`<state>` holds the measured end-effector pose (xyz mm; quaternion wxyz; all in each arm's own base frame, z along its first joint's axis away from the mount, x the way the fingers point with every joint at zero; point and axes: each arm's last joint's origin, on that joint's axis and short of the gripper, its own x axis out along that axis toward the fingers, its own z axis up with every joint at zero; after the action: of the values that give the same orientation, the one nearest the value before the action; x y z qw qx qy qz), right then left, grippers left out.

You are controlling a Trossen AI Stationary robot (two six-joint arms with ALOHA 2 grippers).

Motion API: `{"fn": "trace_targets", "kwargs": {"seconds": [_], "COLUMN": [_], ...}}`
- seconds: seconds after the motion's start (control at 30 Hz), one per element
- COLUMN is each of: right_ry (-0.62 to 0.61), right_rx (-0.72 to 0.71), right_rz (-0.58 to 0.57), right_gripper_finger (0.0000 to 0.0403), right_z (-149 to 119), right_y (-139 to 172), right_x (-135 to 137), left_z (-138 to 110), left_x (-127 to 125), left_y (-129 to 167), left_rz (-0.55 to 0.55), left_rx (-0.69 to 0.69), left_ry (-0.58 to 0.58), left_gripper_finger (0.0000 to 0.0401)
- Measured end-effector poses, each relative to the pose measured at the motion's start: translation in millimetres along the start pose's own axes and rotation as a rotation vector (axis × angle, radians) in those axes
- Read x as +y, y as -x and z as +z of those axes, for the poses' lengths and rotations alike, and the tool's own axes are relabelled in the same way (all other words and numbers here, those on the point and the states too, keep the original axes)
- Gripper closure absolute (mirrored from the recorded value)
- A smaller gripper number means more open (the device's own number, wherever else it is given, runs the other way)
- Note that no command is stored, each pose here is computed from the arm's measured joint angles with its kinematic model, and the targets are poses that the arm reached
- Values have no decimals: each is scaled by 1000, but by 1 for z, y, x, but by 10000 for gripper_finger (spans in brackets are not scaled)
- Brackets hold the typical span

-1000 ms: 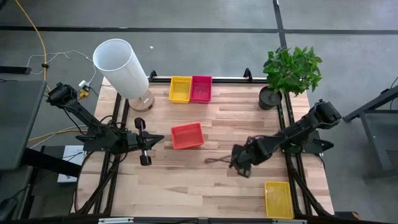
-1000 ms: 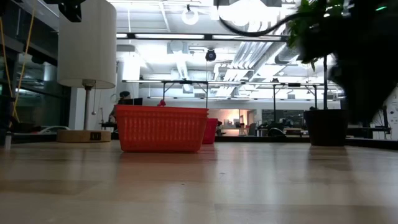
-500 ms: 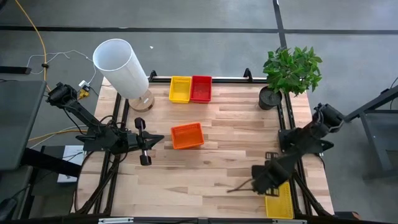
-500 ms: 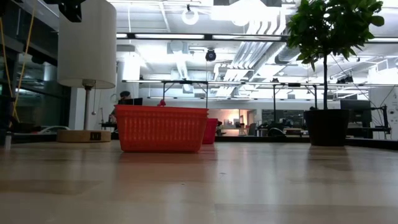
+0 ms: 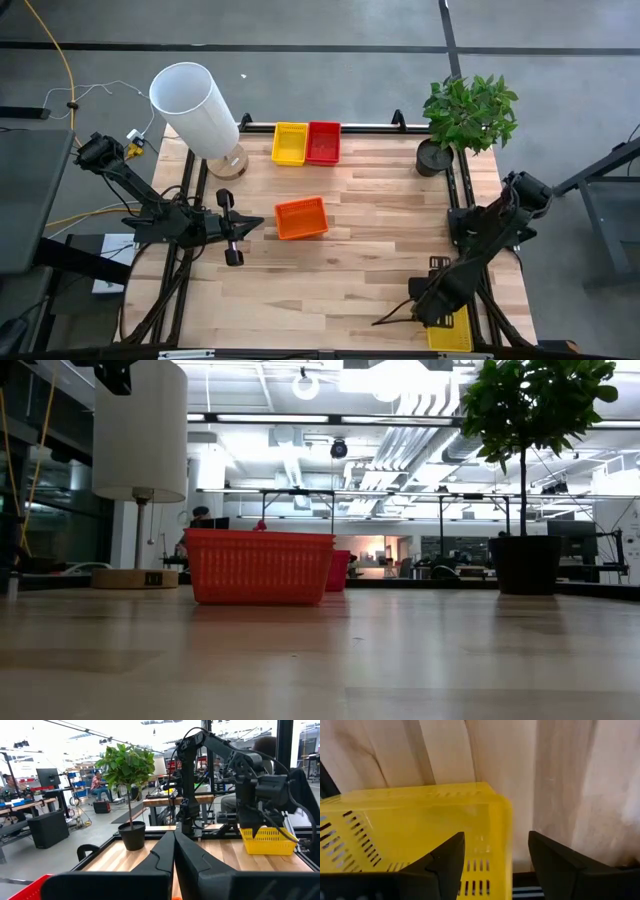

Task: Stack baskets by color
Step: Stack the bottom yellow bin on top of the top yellow bin

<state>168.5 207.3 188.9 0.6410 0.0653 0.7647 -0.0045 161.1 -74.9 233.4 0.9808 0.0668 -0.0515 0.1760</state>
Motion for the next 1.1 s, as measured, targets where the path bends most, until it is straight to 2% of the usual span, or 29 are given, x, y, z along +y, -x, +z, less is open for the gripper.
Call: {"fn": "trace_targets", "kwargs": {"seconds": [0.13, 0.33, 0.43, 0.6, 0.67, 0.77, 0.93, 1.1], "right_ry": [20, 19, 33, 54, 41, 42, 35, 41], "right_rx": [31, -36, -30, -12, -1, -8, -190, -492], "right_rz": [-13, -71, -76, -63, -51, -47, -85, -9], "right_gripper_finger": [199, 211, 254, 375, 391, 383, 396, 400], "right_z": [2, 5, 5, 6, 9, 17, 47, 88], "right_y": [-10, -11, -11, -11, -10, -7, 16, 56], "right_x": [1, -1, -2, -3, -5, -10, -31, -69], "left_z": [0, 0, 0, 0, 0, 0, 0, 0], "left_x": [0, 0, 0, 0, 0, 0, 0, 0], "left_y": [0, 0, 0, 0, 0, 0, 0, 0], "left_rz": [0, 0, 0, 0, 0, 0, 0, 0], "left_rx": [0, 0, 0, 0, 0, 0, 0, 0], "left_ry": [-3, -10, -11, -26, -29, -36, -37, -37], "left_gripper_finger": [401, 401, 401, 401, 401, 401, 401, 401]}}
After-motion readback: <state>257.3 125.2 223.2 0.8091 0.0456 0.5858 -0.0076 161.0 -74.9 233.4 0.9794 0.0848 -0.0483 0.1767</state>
